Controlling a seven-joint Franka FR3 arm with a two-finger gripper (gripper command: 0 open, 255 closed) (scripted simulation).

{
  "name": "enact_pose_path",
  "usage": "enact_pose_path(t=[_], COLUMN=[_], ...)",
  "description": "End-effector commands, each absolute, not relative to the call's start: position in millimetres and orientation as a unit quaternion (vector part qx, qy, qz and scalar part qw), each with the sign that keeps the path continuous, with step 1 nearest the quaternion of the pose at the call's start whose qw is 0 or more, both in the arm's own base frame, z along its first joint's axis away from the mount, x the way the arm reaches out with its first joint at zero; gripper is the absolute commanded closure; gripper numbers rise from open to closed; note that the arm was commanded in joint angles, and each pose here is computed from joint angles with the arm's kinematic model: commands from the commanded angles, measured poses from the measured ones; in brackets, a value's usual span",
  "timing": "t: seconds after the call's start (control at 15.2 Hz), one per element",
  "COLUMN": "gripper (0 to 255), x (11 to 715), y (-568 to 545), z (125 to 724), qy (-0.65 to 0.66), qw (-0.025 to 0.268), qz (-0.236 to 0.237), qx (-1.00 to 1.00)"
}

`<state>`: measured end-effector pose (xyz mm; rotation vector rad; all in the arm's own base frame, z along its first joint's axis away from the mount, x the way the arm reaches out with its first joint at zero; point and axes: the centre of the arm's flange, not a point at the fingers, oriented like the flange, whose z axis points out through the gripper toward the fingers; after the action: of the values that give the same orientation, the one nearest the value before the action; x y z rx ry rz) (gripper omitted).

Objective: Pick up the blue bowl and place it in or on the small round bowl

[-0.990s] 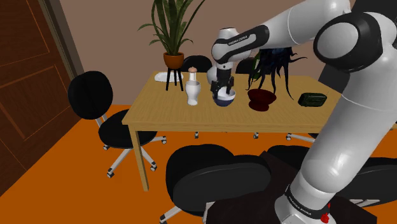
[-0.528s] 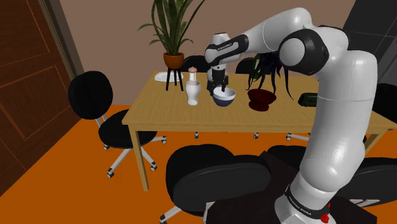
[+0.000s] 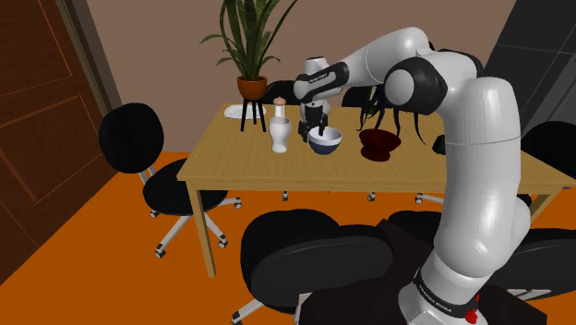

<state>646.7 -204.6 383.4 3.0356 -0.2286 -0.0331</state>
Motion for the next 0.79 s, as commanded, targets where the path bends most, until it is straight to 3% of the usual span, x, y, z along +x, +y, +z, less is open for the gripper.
enact_pose_path(t=[0.0,0.59,0.66,0.73], gripper=[0,0,255,255], x=[646.5,646.3,646.3,646.3], y=[-206.0,-206.8,-206.8,-206.8], z=[373.0,364.8,364.8,364.8], qy=[-0.075,-0.075,-0.075,-0.075], qw=[0.049,0.049,0.049,0.049], qz=[-0.011,-0.011,-0.011,-0.011], qx=[0.996,0.996,0.996,0.996])
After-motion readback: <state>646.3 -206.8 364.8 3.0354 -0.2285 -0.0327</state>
